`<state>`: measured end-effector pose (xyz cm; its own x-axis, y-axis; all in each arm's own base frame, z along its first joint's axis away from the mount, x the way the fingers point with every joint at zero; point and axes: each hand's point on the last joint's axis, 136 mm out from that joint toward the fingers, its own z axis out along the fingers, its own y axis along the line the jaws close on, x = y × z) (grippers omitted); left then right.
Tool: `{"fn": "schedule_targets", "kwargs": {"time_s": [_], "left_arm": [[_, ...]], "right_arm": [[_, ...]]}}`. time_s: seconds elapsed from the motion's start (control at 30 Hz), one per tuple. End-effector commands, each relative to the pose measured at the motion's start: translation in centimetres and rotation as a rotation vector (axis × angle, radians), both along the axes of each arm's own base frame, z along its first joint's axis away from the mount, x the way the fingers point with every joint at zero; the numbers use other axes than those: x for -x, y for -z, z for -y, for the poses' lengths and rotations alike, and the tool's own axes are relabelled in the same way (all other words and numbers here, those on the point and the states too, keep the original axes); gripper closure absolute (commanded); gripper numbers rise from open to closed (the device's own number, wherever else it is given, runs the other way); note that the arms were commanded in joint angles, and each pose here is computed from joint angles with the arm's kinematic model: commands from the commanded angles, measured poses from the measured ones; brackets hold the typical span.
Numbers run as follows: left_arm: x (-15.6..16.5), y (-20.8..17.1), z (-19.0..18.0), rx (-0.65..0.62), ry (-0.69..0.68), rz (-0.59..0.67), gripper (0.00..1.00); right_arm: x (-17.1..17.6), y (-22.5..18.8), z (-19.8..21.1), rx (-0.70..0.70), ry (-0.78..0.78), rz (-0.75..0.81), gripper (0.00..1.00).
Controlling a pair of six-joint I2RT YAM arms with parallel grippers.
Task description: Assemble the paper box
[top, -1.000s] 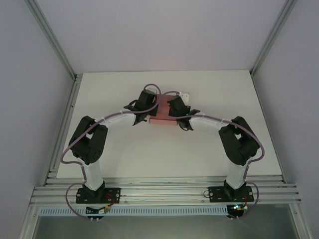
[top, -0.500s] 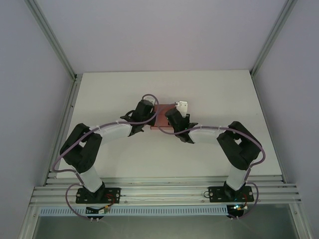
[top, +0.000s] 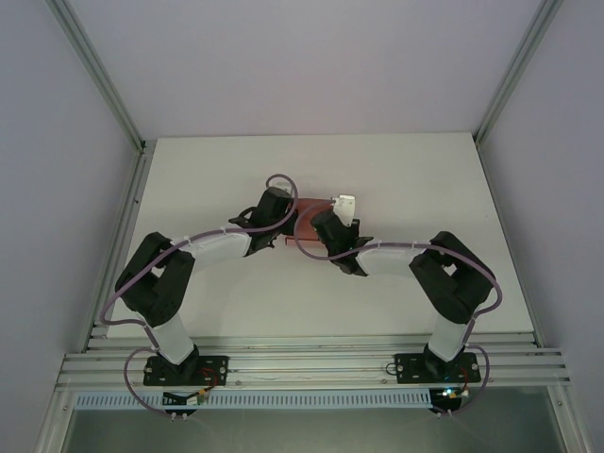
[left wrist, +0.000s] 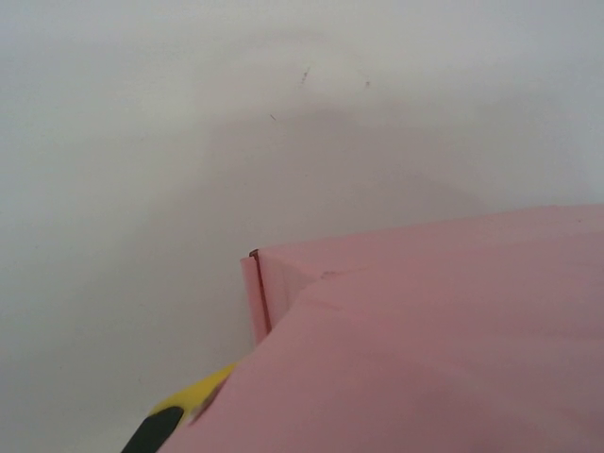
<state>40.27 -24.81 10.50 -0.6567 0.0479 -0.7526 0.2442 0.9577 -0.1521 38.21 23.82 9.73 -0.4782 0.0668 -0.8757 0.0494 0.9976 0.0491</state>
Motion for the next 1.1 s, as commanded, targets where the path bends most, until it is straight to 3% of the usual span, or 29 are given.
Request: {"fn": "schedule_targets", "kwargs": {"time_s": [0.0,0.27,0.43,0.67,0.7,0.87,1.03,1.07], "left_arm": [[2.2,1.9,2.8,0.066,0.104,-0.098,0.95],[6.3,6.3,-0.8,-0.031,0.108,-0.153,0.92],[8.1,5.9,-1.0,0.02,0.143,-0.156,0.86],[7.9,4.4,-2.5,-0.017,0.069,-0.147,0.8],[7.9,4.3,-3.4,-0.047,0.03,-0.146,0.77],[9.1,4.1,-6.4,-0.113,-0.058,-0.147,0.4],[10.8,1.0,-7.4,-0.029,-0.09,-0.13,0.24],[11.1,-0.2,-7.6,-0.001,-0.097,-0.112,0.15]], "right_arm": [[1.9,3.3,-2.0,0.012,-0.093,-0.114,1.0],[3.1,4.0,-0.8,0.056,-0.109,-0.102,1.0],[4.1,3.9,0.2,0.072,-0.112,-0.083,1.0],[4.7,4.5,0.3,0.1,-0.11,-0.07,1.0],[4.8,4.5,0.4,0.103,-0.109,-0.071,1.0],[5.0,4.7,0.5,0.099,-0.107,-0.07,1.0],[5.4,5.0,0.6,0.115,-0.117,-0.066,1.0],[5.5,5.0,0.6,0.12,-0.117,-0.061,1.0]]}}
